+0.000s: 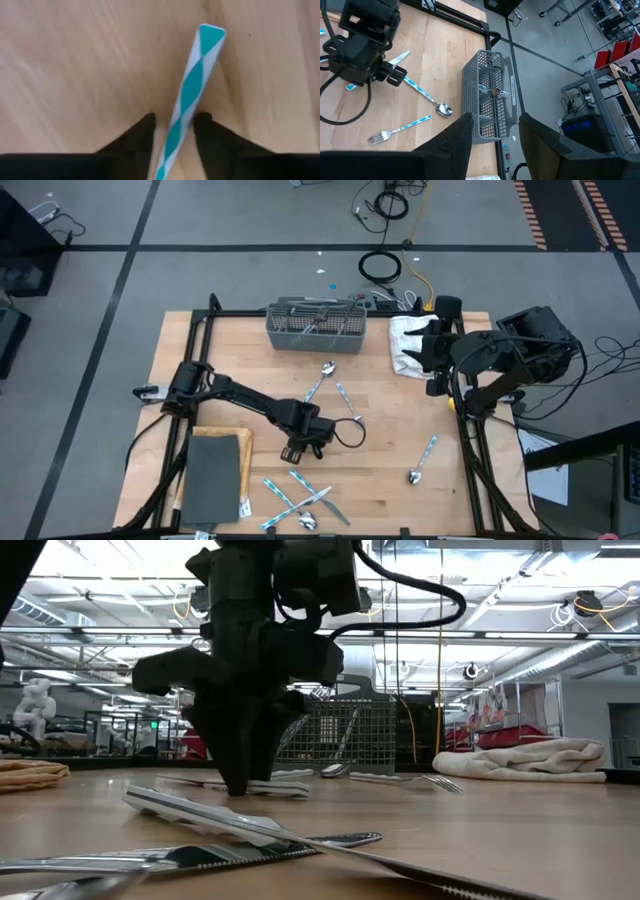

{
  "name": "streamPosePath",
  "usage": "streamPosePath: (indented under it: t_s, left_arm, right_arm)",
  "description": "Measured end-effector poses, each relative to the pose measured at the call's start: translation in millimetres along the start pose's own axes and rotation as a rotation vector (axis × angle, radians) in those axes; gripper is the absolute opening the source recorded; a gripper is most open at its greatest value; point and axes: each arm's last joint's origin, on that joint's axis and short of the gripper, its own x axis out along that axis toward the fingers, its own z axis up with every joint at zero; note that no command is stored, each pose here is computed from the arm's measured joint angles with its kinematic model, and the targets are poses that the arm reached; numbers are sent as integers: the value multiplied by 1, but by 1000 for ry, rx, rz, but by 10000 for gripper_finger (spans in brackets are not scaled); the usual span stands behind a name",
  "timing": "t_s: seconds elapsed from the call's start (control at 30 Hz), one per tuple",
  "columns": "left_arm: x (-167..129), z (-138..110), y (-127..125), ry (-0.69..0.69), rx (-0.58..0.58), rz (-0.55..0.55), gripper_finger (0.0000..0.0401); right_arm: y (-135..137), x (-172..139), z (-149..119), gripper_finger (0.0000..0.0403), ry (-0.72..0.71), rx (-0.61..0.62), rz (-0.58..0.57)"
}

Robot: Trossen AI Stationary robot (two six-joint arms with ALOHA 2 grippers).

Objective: Sort silverware
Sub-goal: Put the blue knife into the silverware basket

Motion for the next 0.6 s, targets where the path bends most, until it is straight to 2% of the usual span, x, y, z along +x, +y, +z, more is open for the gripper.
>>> streamPosePath:
  t_s: [0.1,0.13,0.43,0.6]
  left_arm:
    - [1,1,-2,-12,8,19,49]
    - [1,2,-3,-16,9,21,31]
    - [-1,0,-3,1,-36,-8,27]
    - [-37,-11,-7,-1,-127,-6,27]
  right_arm:
    - [-1,-2,-1,151,-5,6,3]
    - [-2,-3,-2,151,-8,10,5]
    - [-9,-13,-8,151,-35,47,26]
    - [-13,-19,-12,151,-48,62,24]
